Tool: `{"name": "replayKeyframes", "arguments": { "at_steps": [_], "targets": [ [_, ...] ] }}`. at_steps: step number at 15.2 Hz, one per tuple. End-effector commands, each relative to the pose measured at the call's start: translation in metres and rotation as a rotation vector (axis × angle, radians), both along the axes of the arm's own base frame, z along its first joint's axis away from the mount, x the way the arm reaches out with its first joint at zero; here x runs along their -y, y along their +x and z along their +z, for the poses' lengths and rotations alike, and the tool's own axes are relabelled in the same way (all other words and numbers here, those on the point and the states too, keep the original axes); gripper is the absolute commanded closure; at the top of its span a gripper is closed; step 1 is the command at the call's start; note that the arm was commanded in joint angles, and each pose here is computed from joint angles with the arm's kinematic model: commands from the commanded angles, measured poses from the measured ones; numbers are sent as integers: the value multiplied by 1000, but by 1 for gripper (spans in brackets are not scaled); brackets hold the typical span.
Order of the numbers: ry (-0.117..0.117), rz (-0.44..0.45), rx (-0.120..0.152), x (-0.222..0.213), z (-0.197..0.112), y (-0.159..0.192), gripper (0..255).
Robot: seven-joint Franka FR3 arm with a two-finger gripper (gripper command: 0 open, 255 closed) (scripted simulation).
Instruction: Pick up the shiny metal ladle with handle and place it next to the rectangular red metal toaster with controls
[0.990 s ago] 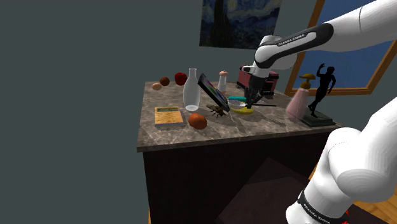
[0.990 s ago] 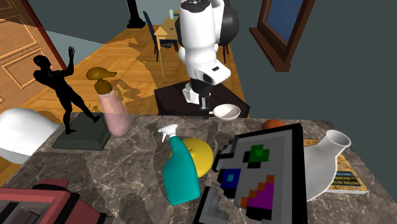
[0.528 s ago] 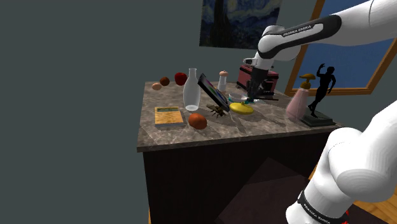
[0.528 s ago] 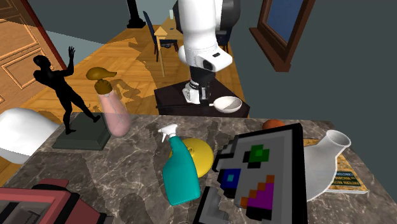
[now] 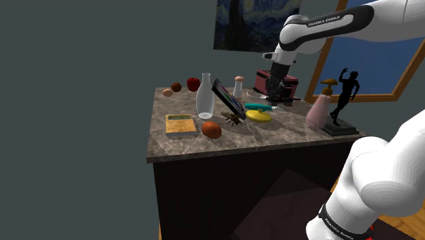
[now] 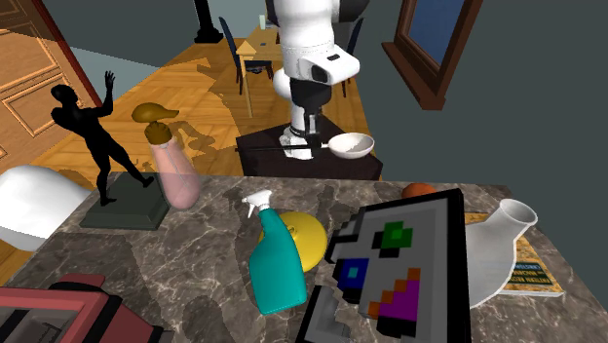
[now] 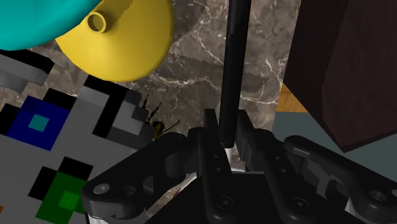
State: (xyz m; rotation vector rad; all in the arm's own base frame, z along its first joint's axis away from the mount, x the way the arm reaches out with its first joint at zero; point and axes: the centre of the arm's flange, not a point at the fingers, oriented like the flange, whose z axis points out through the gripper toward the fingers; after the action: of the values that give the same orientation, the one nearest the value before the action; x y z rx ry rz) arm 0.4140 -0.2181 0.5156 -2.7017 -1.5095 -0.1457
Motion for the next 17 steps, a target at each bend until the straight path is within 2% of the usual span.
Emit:
{"name": "replayKeyframes", "arguments": {
  "at_steps": [1,17],
  "targets": [
    [0,0,0,0,11,0,255],
    [0,0,0,0,95,0,255]
  ]
}}
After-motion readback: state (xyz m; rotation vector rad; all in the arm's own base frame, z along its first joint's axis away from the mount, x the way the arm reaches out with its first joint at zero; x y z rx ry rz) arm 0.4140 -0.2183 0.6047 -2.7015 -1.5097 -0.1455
